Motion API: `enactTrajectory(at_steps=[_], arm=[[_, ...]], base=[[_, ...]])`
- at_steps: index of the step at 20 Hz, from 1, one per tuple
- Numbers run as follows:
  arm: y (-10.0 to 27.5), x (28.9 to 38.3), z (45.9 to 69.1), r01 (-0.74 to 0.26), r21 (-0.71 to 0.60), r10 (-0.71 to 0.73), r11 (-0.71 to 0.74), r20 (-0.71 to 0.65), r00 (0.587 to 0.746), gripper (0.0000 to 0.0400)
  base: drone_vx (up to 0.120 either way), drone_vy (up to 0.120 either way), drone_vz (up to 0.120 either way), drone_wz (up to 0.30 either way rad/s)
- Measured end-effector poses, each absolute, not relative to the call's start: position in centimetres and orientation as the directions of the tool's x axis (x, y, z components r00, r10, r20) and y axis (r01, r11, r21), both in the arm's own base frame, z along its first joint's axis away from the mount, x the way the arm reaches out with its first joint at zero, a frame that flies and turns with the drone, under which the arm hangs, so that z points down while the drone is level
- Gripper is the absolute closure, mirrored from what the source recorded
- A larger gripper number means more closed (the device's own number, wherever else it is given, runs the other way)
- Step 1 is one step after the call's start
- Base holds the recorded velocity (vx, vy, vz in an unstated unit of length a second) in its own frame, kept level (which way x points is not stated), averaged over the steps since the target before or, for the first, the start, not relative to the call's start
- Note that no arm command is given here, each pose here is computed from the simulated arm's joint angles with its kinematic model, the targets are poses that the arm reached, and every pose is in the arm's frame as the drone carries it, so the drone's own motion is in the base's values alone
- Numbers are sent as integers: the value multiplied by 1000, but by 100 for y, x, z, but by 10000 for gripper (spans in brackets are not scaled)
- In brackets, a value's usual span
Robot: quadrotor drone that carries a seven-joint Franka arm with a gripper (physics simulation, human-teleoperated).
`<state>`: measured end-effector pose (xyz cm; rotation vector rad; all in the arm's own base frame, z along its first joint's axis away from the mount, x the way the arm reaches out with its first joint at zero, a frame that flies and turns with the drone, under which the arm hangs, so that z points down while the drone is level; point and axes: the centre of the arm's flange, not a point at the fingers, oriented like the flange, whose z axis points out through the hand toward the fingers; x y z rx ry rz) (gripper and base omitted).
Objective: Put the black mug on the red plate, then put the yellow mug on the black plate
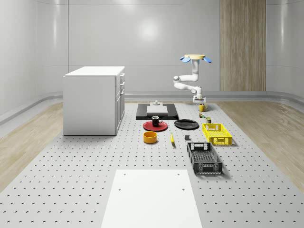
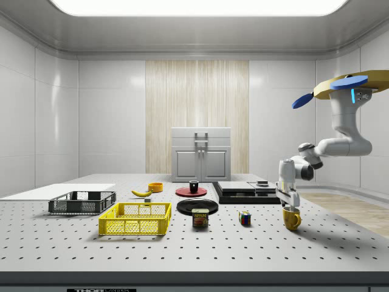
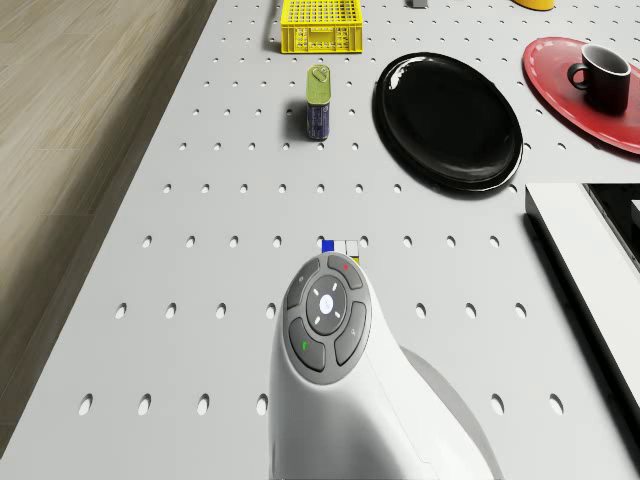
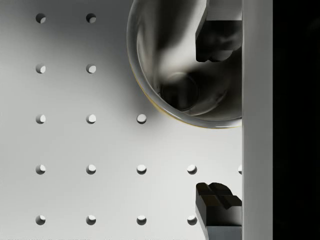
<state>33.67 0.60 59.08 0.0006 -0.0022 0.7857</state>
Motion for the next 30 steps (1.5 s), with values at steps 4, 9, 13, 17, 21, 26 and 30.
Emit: enactTrajectory(at_steps=[4, 9, 13, 17, 21, 26, 30], arm=[[60, 3367, 5896, -707, 0, 707, 707, 2, 707, 225], [60, 3367, 5890, -707, 0, 707, 707, 2, 707, 271], [60, 3367, 5850, -707, 0, 707, 707, 2, 707, 283], [60, 3367, 5713, -707, 0, 707, 707, 2, 707, 287], [60, 3367, 5600, -707, 0, 707, 707, 2, 707, 289], [60, 3367, 5539, -707, 0, 707, 707, 2, 707, 290], [60, 3367, 5520, -707, 0, 707, 707, 2, 707, 290]], base=[[0, 0, 0, 0], [0, 0, 0, 0], [0, 0, 0, 0], [0, 0, 90, 0], [110, -110, 80, 0], [120, -120, 0, 0], [120, -120, 0, 0]])
